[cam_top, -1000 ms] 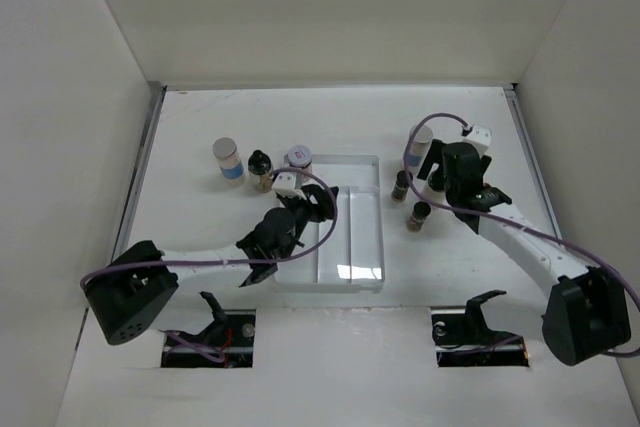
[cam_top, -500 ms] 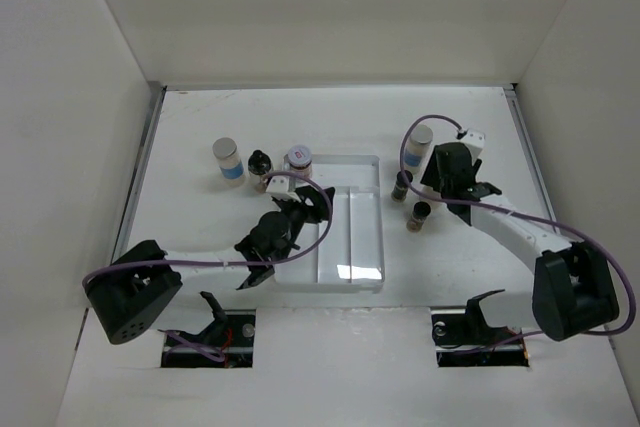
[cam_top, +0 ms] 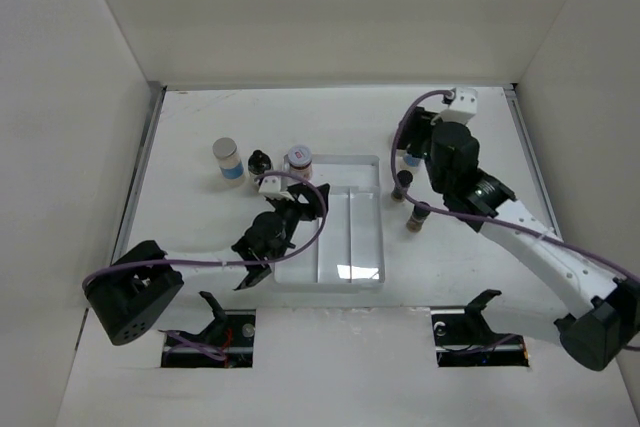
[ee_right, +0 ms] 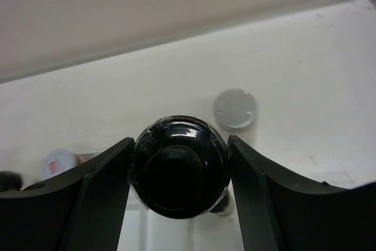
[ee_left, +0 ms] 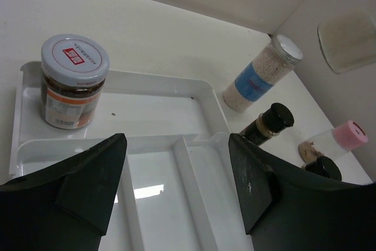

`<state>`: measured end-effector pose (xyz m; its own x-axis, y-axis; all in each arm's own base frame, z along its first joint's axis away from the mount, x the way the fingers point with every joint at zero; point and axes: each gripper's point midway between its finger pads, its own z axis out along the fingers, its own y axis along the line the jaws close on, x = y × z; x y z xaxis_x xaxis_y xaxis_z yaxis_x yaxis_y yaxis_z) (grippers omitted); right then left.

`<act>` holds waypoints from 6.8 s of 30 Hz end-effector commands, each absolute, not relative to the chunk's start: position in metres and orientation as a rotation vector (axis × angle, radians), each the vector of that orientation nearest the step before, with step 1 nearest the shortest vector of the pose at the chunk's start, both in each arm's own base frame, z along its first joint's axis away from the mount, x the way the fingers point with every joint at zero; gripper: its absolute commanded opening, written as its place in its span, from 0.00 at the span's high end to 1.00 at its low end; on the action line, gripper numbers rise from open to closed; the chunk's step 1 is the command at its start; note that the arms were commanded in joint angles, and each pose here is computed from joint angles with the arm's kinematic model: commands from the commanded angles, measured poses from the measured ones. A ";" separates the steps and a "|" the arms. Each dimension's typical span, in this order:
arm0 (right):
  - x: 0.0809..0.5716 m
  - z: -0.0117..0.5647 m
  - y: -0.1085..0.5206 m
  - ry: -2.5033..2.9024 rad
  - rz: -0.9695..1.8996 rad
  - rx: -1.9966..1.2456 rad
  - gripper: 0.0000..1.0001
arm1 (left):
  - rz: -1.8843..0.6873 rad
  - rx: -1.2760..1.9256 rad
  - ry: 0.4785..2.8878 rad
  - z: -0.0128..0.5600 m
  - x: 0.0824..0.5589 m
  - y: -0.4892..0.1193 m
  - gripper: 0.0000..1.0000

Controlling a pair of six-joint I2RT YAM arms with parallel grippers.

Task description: Organize the condiment bottles

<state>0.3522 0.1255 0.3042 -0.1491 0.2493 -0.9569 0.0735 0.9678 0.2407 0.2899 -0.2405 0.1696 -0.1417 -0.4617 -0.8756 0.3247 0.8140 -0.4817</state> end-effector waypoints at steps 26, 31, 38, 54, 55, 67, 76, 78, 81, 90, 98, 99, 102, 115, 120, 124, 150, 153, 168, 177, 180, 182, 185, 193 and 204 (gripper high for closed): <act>0.453 0.196 0.292 1.869 0.343 -0.001 0.54 | -0.676 -0.276 1.482 0.185 0.300 -0.203 0.32; 0.452 0.183 0.320 1.892 0.362 -0.039 0.53 | -0.670 -0.293 1.476 0.185 0.299 -0.199 0.32; 0.449 0.162 0.323 1.928 0.340 -0.035 0.34 | -0.663 -0.302 1.476 0.184 0.301 -0.196 0.32; 0.363 0.227 0.236 1.803 0.462 0.113 0.09 | -0.403 -0.422 1.631 0.210 0.320 -0.146 0.15; 0.356 0.222 0.231 1.802 0.474 0.118 0.25 | -0.368 -0.427 1.658 0.213 0.324 -0.140 0.14; 0.300 0.198 0.212 1.757 0.585 0.087 0.31 | -0.016 -0.429 1.895 0.160 0.367 -0.104 0.20; 0.287 0.205 0.217 1.727 0.659 0.061 0.22 | 0.073 -0.433 1.873 0.157 0.388 -0.096 0.31; 0.287 0.205 0.217 1.725 0.660 0.058 0.21 | 0.084 -0.423 1.878 0.153 0.392 -0.097 0.31; 0.286 0.205 0.218 1.724 0.667 0.052 0.21 | 0.092 -0.416 1.874 0.147 0.398 -0.098 0.31; 0.287 0.201 0.219 1.733 0.660 0.047 0.21 | 0.113 -0.404 1.862 0.145 0.412 -0.097 0.31; 0.289 0.196 0.221 1.749 0.648 0.041 0.20 | 0.136 -0.374 1.850 0.145 0.419 -0.102 0.38; 0.289 0.196 0.221 1.747 0.650 0.042 0.20 | 0.141 -0.374 1.857 0.141 0.419 -0.101 0.40; 0.288 0.199 0.220 1.740 0.656 0.047 0.20 | 0.139 -0.369 1.869 0.135 0.418 -0.102 0.46; 0.285 0.202 0.218 1.727 0.665 0.051 0.16 | 0.141 -0.359 1.886 0.132 0.419 -0.101 0.35; 0.284 0.205 0.216 1.718 0.669 0.055 0.16 | 0.150 -0.357 1.896 0.127 0.420 -0.101 0.43; 0.282 0.211 0.214 1.700 0.677 0.057 0.14 | 0.130 -0.363 1.872 0.139 0.418 -0.101 0.61; 0.277 0.242 0.110 1.478 0.540 0.412 0.15 | -0.459 -0.034 1.509 0.354 0.367 -0.325 0.64; 0.278 0.237 0.101 1.477 0.523 0.450 0.13 | -0.446 0.012 1.546 0.327 0.380 -0.353 0.64; 0.282 0.230 0.108 1.505 0.551 0.433 0.12 | -0.350 0.092 1.679 0.198 0.408 -0.383 0.64; 0.284 0.229 0.103 1.502 0.539 0.450 0.11 | -0.311 0.111 1.728 0.156 0.409 -0.379 0.58; 0.283 0.228 0.105 1.506 0.546 0.444 0.11 | -0.309 0.114 1.733 0.150 0.408 -0.378 0.52; 0.284 0.228 0.104 1.504 0.543 0.447 0.10 | -0.316 0.111 1.727 0.151 0.407 -0.378 0.39; 0.285 0.228 0.105 1.510 0.546 0.443 0.10 | -0.331 0.103 1.701 0.170 0.404 -0.377 0.20; 0.283 0.229 0.104 1.501 0.552 0.448 0.09 | -0.415 0.021 1.578 0.263 0.386 -0.351 0.10; 0.288 0.221 0.117 1.551 0.558 0.408 0.67 | 0.026 -0.418 1.647 0.260 0.370 -0.120 0.07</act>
<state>0.2864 0.1096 0.2152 -0.0633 0.5646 -0.8229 -0.0455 0.8221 0.5676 0.3803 -0.1863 0.2919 -0.0001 -0.3043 -0.9526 -0.0699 0.9502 -0.3036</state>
